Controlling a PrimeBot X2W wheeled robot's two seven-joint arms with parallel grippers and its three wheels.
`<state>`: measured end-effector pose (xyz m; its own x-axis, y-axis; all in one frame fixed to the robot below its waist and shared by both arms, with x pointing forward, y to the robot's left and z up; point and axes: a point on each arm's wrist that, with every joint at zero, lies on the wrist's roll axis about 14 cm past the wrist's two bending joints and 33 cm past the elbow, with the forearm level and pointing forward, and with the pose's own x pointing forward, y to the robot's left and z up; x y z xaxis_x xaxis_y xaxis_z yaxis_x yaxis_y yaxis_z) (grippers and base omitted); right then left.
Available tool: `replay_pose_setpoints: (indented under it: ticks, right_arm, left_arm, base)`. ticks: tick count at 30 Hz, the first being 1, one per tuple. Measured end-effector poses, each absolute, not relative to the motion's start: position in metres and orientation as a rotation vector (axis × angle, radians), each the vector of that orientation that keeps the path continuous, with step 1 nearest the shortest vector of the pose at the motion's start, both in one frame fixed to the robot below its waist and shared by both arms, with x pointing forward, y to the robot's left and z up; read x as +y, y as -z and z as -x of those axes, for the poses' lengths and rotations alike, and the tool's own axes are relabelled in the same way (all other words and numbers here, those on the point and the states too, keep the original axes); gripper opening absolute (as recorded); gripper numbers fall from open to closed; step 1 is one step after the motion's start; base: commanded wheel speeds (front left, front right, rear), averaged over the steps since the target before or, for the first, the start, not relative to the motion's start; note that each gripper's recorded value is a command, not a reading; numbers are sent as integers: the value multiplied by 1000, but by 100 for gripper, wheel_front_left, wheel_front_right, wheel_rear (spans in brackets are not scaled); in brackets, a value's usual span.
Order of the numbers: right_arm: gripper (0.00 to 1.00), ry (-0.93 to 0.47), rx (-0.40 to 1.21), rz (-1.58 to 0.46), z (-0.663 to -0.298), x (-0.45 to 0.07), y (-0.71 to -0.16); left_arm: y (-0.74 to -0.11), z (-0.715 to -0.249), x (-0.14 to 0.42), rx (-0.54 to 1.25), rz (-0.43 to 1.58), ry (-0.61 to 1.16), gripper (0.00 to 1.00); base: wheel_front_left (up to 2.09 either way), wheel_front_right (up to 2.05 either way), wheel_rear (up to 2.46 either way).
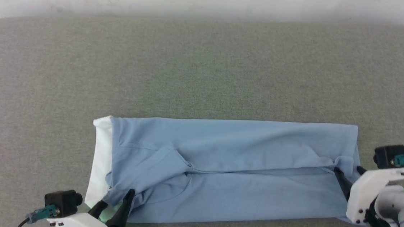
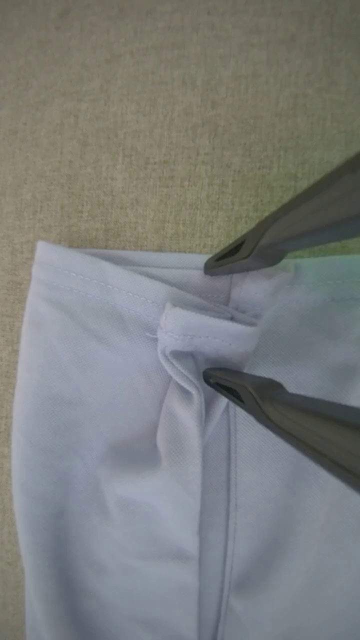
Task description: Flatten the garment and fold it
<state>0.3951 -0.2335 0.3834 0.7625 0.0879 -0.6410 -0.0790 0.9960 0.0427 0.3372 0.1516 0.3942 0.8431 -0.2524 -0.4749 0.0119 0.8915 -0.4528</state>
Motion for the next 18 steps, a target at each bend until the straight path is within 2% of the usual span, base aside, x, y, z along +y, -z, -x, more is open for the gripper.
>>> replay_pose_setpoints:
  ticks: [10, 18]
  right_arm:
    - [100, -42, 537, -140, -379, -221, -408]
    - [100, 52, 365, -197, -384, -226, -441]
  left_arm:
    - [-455, -365, 168, 198, 334, 106, 100]
    - [-505, -392, 184, -34, 185, 56, 100]
  base:
    - [0, 0, 0]
    - [0, 0, 0]
